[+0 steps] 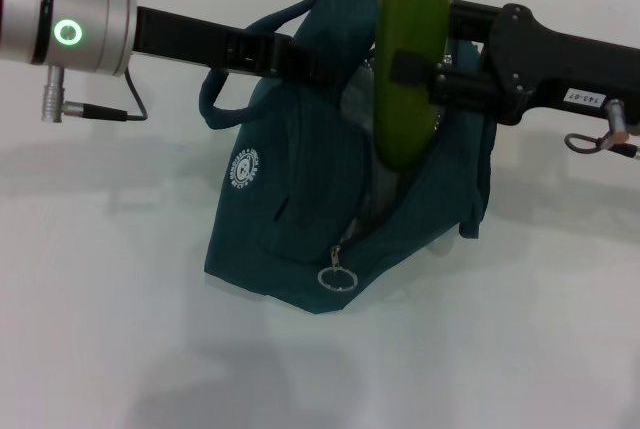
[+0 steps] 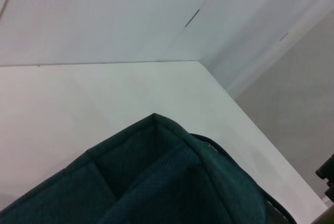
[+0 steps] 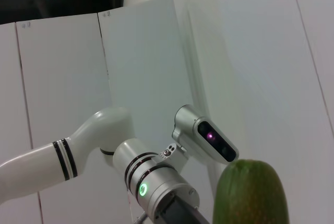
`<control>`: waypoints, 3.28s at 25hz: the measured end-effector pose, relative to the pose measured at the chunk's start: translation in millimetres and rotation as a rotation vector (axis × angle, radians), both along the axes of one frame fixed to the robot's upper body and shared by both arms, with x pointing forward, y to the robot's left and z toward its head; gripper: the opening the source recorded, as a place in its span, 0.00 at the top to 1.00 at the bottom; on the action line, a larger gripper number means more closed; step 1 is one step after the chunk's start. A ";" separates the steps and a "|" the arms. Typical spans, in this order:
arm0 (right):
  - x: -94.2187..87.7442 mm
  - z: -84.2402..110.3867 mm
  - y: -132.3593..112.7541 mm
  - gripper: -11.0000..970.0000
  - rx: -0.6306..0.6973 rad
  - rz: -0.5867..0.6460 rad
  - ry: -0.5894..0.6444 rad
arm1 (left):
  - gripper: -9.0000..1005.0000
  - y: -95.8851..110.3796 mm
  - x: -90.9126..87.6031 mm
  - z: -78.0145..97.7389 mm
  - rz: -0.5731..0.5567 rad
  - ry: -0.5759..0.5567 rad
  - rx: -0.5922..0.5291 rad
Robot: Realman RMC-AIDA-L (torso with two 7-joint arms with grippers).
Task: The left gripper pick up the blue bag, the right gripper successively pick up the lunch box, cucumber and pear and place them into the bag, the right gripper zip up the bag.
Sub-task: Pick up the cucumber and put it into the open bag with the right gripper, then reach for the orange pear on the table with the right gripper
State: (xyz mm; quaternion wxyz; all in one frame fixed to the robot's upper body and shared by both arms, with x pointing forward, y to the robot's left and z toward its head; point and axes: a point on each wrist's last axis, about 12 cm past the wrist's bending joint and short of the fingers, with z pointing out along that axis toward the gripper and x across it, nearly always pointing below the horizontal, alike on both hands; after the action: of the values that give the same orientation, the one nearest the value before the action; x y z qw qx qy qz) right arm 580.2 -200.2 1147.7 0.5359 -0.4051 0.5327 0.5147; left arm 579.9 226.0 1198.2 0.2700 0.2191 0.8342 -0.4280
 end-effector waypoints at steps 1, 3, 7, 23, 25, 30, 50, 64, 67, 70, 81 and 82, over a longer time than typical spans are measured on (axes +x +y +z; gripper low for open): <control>0.3 0.2 0.0 0.33 -0.001 -0.001 0.000 | 0.93 0.0 0.0 0.0 0.000 0.000 0.000; 0.9 0.4 -0.1 0.33 -0.002 -0.003 0.000 | 0.93 0.0 0.0 0.0 0.000 0.000 0.000; 1.4 0.8 0.0 0.32 -0.005 -0.005 -0.002 | 0.93 0.0 0.0 0.0 0.000 0.000 0.000; 12.6 5.9 -57.7 0.12 -0.098 -0.293 -0.021 | 0.93 2.0 -1.4 -2.1 0.006 0.006 -0.001; 14.3 5.8 -76.2 0.12 -0.103 -0.376 -0.010 | 0.93 2.1 -1.5 -2.1 0.006 0.006 -0.001; 16.8 -2.0 -108.2 0.12 -0.142 -0.526 0.023 | 0.93 0.2 -0.6 -0.8 0.001 0.002 -0.002; 32.9 -47.6 -66.6 0.13 -0.343 -0.595 0.002 | 0.93 4.3 1.8 -10.0 0.039 0.022 -0.020; 41.0 -50.1 -51.0 0.13 -0.373 -0.584 -0.035 | 0.93 32.0 9.5 -41.3 0.173 0.037 -0.062; 43.2 -51.1 -47.1 0.13 -0.378 -0.588 -0.041 | 0.93 35.4 9.5 -46.5 0.193 0.044 -0.069; 44.9 -53.1 -41.6 0.13 -0.385 -0.582 -0.044 | 0.93 38.0 9.0 -50.3 0.206 0.053 -0.071; 50.6 -56.5 -28.7 0.13 -0.395 -0.594 -0.072 | 0.93 37.8 9.6 -51.0 0.210 0.053 -0.071; 51.0 -56.7 -28.4 0.13 -0.398 -0.596 -0.073 | 0.93 37.5 9.9 -50.7 0.209 0.052 -0.071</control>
State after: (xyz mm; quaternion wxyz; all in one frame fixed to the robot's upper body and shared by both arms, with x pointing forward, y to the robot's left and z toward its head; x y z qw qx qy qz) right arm 631.3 -228.6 1091.1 0.5919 -0.3466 0.6976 0.2070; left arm 589.8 263.5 1147.5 0.2990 0.1099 0.8435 -0.4325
